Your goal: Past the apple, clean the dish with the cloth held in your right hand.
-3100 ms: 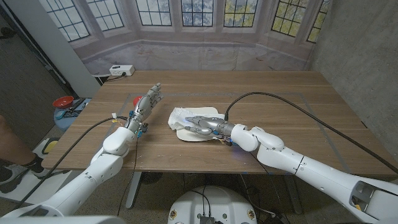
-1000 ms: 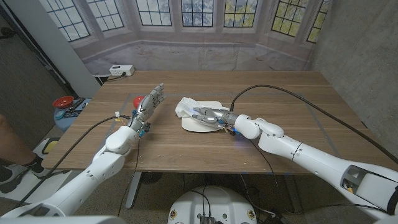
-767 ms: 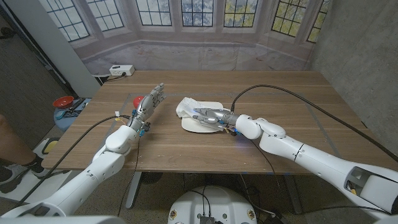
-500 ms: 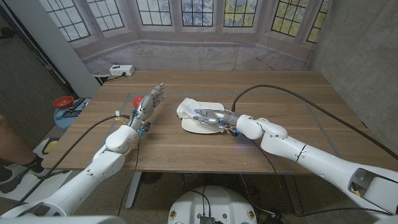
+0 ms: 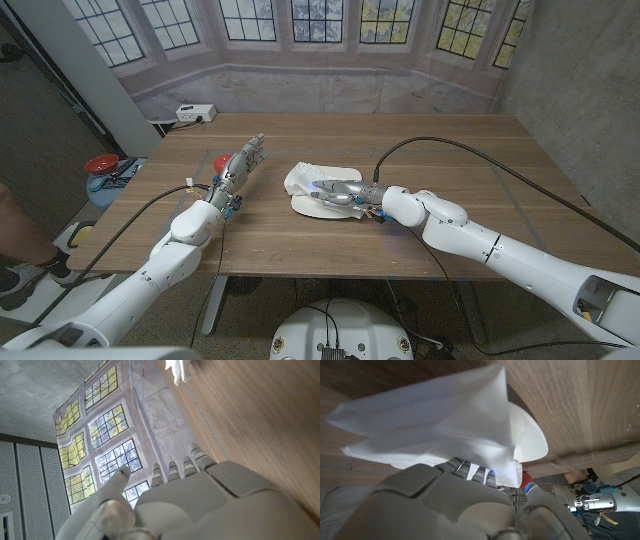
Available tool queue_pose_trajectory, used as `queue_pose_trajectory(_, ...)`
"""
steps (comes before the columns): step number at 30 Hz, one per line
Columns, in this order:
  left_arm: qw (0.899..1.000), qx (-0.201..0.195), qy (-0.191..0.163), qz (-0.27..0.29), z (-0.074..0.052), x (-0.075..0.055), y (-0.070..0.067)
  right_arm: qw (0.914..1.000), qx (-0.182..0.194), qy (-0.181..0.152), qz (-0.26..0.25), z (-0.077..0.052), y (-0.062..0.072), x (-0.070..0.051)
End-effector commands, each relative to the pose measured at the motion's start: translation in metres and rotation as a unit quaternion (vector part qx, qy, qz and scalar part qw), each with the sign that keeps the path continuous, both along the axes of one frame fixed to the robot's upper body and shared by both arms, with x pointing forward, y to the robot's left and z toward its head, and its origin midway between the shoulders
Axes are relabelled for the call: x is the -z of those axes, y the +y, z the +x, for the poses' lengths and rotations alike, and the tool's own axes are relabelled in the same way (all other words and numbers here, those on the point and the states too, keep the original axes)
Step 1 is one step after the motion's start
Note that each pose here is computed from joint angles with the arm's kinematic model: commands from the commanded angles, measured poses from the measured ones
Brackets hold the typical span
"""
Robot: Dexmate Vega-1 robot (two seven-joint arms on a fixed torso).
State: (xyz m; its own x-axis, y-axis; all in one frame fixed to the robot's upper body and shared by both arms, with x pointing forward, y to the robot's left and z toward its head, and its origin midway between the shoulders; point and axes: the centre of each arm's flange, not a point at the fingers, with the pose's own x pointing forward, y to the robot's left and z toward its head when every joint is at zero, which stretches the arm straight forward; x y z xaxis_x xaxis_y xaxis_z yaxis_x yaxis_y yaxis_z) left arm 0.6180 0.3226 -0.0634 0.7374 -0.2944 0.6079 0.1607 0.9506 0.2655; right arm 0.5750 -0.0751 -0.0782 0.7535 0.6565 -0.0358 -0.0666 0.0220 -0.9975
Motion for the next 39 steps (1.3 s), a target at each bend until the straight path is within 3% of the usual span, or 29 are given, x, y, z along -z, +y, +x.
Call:
queue_pose_trajectory(1,1.0,-0.001,-0.001,-0.002,0.001,0.0,0.001,0.9999,-0.009,-0.001,-0.011,-0.015,0.001,-0.005)
queue_pose_trajectory(19,1.0,-0.002,-0.002,-0.003,0.002,0.001,0.002,0.9997,-0.013,0.008,-0.016,-0.037,-0.002,-0.01)
queue_pose_trajectory(30,1.0,-0.003,0.001,-0.006,0.002,0.003,0.002,0.9997,-0.008,0.019,-0.015,-0.048,-0.006,-0.005)
queue_pose_trajectory(39,1.0,-0.004,0.003,-0.006,0.001,0.005,0.003,0.9996,-0.002,0.025,-0.008,-0.041,-0.003,0.006)
